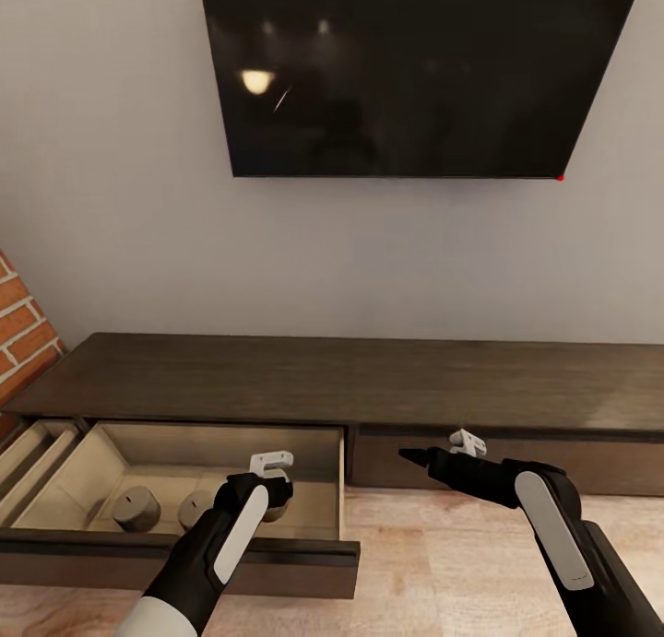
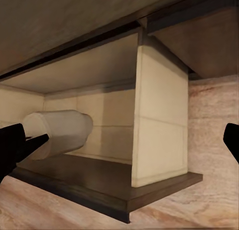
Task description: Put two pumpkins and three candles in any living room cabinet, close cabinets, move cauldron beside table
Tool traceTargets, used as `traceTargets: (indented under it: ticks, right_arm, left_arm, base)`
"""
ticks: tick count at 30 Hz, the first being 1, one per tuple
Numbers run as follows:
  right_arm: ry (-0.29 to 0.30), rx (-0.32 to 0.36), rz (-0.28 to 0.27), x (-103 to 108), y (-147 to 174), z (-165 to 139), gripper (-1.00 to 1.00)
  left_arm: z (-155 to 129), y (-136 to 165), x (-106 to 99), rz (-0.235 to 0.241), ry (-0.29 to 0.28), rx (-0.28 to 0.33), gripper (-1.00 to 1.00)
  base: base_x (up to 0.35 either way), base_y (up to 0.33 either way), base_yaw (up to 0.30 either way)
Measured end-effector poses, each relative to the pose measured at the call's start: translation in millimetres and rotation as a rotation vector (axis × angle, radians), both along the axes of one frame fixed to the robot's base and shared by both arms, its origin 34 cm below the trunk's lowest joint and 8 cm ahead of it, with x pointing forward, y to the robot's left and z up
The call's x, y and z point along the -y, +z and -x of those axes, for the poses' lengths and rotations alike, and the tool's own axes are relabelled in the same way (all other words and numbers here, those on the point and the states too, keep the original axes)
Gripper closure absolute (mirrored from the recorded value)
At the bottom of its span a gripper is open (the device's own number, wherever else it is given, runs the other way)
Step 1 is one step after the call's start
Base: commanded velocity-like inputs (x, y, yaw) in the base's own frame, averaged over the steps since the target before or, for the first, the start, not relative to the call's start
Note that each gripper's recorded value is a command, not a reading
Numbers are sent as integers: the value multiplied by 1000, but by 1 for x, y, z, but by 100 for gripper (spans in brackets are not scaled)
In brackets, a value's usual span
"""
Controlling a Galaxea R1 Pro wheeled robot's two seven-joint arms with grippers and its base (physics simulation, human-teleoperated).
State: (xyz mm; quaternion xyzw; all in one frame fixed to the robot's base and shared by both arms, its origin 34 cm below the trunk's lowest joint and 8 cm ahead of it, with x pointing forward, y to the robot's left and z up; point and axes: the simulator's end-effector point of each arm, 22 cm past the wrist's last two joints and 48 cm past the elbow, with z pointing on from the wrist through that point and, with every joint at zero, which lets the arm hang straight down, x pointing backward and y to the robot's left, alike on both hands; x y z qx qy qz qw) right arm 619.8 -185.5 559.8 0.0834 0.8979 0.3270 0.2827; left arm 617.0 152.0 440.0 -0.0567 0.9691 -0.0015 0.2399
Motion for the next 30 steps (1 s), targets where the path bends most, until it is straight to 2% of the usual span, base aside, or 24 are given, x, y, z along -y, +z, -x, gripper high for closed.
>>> traceTargets:
  ticks: [24, 30]
  right_arm:
    - [-2, -3, 0, 1, -1, 0, -100]
    - [-3, -3, 0, 1, -14, 3, -100]
  left_arm:
    - [0, 0, -1, 1, 1, -1, 100]
    - [4, -14, 0, 1, 1, -3, 100]
  base:
    - [65, -1, 0]
    - [1, 0, 0]
